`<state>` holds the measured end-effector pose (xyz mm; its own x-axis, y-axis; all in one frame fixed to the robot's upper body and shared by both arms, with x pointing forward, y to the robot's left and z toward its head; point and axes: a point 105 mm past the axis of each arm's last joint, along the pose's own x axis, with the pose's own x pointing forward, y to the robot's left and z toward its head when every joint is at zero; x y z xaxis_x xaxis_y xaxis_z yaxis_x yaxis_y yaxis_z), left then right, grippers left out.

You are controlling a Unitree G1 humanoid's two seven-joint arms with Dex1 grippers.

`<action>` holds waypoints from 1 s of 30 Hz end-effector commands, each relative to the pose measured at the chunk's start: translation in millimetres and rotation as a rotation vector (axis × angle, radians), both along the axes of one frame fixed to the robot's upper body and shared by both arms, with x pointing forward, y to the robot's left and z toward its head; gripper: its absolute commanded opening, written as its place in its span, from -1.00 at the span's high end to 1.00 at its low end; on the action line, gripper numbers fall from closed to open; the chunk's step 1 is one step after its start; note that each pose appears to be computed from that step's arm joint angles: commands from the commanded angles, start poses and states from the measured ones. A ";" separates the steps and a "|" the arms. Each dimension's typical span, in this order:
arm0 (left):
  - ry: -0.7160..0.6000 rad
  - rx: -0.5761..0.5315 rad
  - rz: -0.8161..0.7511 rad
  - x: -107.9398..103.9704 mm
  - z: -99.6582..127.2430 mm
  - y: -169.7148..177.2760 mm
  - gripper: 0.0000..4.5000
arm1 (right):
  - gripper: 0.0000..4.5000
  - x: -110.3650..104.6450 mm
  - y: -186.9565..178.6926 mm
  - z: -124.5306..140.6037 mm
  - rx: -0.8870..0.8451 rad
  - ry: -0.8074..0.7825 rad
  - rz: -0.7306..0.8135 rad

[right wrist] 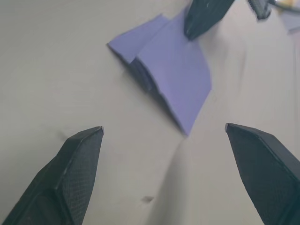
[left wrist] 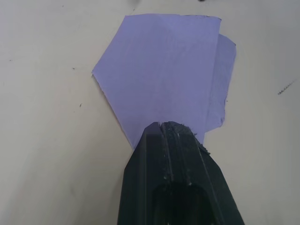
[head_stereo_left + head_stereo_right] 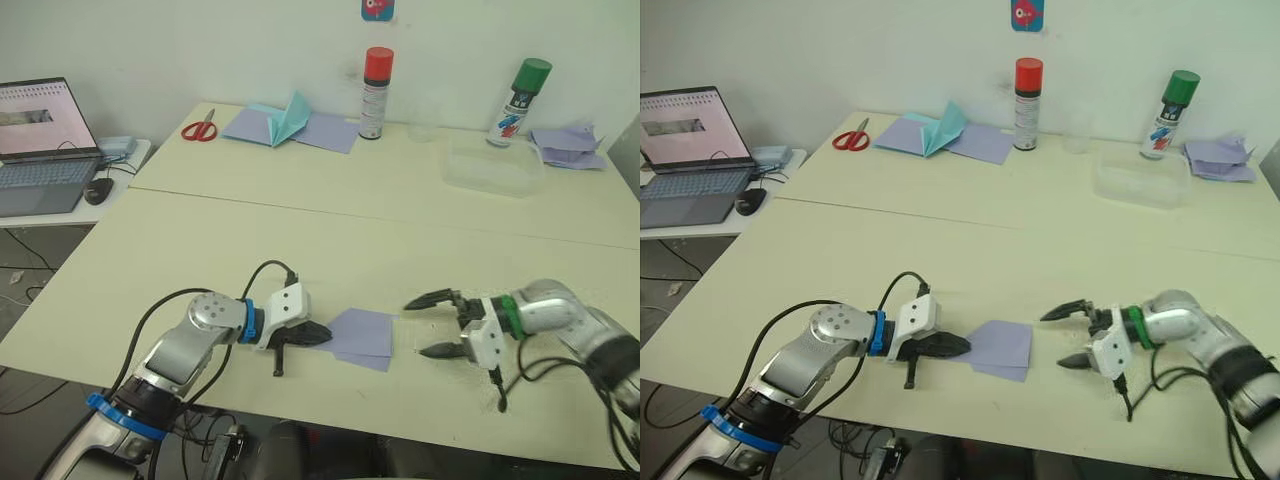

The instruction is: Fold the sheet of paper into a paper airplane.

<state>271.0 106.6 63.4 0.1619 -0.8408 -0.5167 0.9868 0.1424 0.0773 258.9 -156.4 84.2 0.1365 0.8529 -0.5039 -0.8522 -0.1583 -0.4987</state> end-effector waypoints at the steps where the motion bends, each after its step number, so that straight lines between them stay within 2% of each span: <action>1: 0.067 0.084 0.023 -6.6 -24.1 12.6 1.00 | -0.98 -7.5 13.6 30.3 0.221 0.570 -0.354; 3: 0.073 0.085 0.015 -8.1 -25.5 12.1 1.00 | -0.98 -18.5 25.3 32.8 0.319 0.998 -0.557; 4: 0.074 0.085 0.012 -8.4 -25.9 11.9 1.00 | -0.98 -22.6 30.9 35.1 0.335 1.119 -0.601; 6: 0.074 0.085 0.009 -8.6 -26.0 11.2 1.00 | -0.98 -22.4 33.2 31.8 0.325 1.247 -0.709; 9: 0.072 0.089 0.000 -8.9 -26.1 10.2 1.00 | -0.98 -8.6 39.9 23.2 0.405 1.425 -0.884; 18: 0.066 0.101 0.005 -8.8 -25.4 13.6 1.00 | -0.98 11.7 55.2 1.9 0.432 1.536 -1.035; 30: 0.066 0.104 0.010 -10.5 -25.7 14.7 1.00 | -0.98 13.4 82.9 1.1 0.424 1.594 -0.982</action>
